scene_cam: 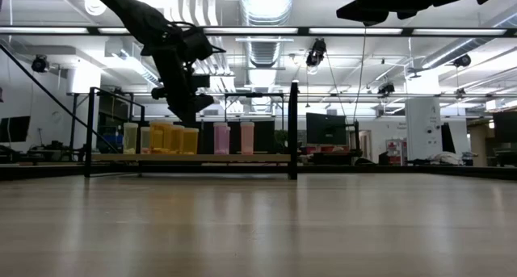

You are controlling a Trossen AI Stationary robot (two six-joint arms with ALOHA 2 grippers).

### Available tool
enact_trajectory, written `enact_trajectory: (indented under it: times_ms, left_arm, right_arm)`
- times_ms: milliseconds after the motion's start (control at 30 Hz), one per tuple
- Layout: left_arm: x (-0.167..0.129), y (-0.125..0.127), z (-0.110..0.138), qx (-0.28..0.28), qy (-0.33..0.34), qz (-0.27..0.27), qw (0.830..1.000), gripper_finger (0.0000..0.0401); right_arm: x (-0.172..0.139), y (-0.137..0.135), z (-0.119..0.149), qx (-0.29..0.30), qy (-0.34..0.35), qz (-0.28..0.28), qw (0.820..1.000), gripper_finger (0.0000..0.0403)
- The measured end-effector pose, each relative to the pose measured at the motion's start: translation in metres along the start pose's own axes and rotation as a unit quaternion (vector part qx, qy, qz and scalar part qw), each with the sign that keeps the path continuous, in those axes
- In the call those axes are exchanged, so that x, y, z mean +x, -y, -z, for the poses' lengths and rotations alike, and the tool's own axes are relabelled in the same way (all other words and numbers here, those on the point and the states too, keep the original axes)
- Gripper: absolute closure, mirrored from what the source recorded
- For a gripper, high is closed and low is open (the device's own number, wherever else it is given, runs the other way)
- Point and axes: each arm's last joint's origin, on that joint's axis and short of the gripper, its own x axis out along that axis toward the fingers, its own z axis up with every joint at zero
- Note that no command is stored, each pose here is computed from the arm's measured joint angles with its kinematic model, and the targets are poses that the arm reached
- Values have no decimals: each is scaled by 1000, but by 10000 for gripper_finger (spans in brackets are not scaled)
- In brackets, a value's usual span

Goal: Pick and place medicine bottles onto shelf by color
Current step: Put the orange pill bottle on the shelf to align with the orange pill bottles, then adjust the yellow pill bottle on the shelf

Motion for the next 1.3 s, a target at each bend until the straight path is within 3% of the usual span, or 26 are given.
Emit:
enact_trajectory:
  times_ms: [933, 1100, 1300]
  left_arm:
    - [1, -1, 1, 3, -8, -37, 999, 400]
    - [-14, -2, -8, -3, 19, -32, 999, 400]
    - [-54, 0, -16, -9, 79, -23, 997, 400]
  right_arm:
    - [0, 0, 0, -1, 0, 0, 1000, 135]
    - [0, 0, -1, -5, 1, 0, 1000, 135]
    - [0, 0, -1, -14, 1, 0, 1000, 135]
